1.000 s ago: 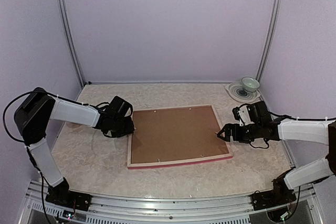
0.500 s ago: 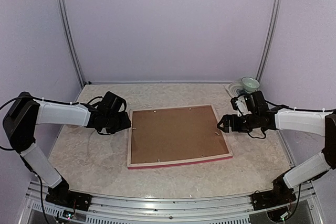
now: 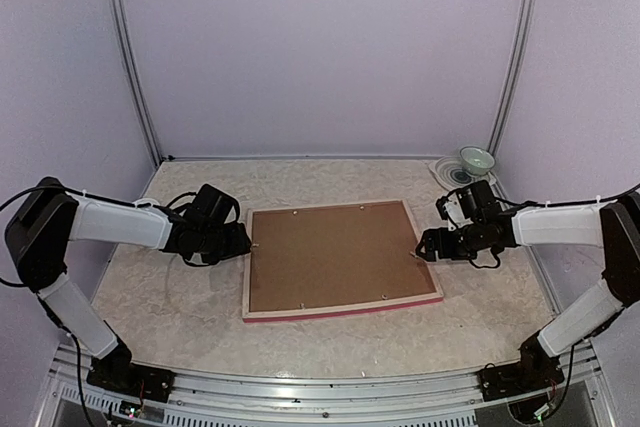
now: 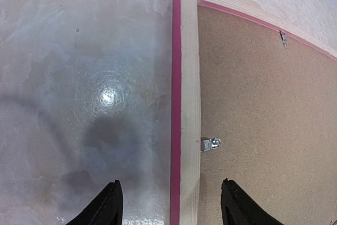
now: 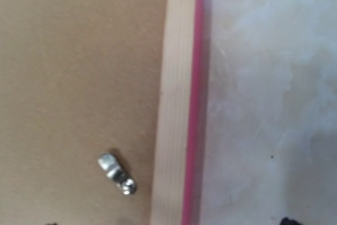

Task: Put the photo into the frame
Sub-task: Press the fastener onto the backboard.

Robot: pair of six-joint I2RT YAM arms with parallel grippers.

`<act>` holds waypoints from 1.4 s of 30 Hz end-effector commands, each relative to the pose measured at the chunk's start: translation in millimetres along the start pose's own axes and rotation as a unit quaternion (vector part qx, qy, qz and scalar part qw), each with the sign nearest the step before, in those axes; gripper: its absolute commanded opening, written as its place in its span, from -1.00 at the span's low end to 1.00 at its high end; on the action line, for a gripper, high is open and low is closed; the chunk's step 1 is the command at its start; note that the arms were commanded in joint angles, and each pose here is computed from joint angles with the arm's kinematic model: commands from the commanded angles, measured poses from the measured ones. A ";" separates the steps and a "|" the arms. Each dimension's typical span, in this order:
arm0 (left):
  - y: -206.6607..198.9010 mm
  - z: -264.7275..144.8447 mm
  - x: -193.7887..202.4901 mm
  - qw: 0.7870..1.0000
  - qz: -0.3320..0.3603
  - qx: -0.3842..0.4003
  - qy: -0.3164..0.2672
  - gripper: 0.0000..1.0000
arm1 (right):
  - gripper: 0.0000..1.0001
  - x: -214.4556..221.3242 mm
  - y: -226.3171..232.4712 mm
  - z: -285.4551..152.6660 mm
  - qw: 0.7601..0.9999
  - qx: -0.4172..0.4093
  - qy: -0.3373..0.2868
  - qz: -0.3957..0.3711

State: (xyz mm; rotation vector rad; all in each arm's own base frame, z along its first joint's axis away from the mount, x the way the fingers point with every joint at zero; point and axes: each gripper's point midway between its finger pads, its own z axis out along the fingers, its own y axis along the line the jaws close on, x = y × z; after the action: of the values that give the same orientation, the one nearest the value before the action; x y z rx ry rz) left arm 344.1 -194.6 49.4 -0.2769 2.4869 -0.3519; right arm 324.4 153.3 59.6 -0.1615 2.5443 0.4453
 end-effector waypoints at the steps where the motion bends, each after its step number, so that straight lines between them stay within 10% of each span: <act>1: -7.5 2.3 6.0 1.000 0.013 0.015 0.001 0.27 | 0.79 -9.8 -7.3 5.7 1.000 0.018 -0.003 -0.001; 42: -2.0 17.4 33.3 0.999 0.026 0.007 0.029 0.26 | 0.51 -9.0 -11.5 43.6 0.999 0.035 0.026 -0.004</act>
State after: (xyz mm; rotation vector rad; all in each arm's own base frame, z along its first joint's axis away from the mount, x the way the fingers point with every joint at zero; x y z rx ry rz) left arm 333.4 -208.5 26.6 -0.2234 2.5257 -0.3659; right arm 351.0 156.6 29.3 -0.1662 2.6022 0.3657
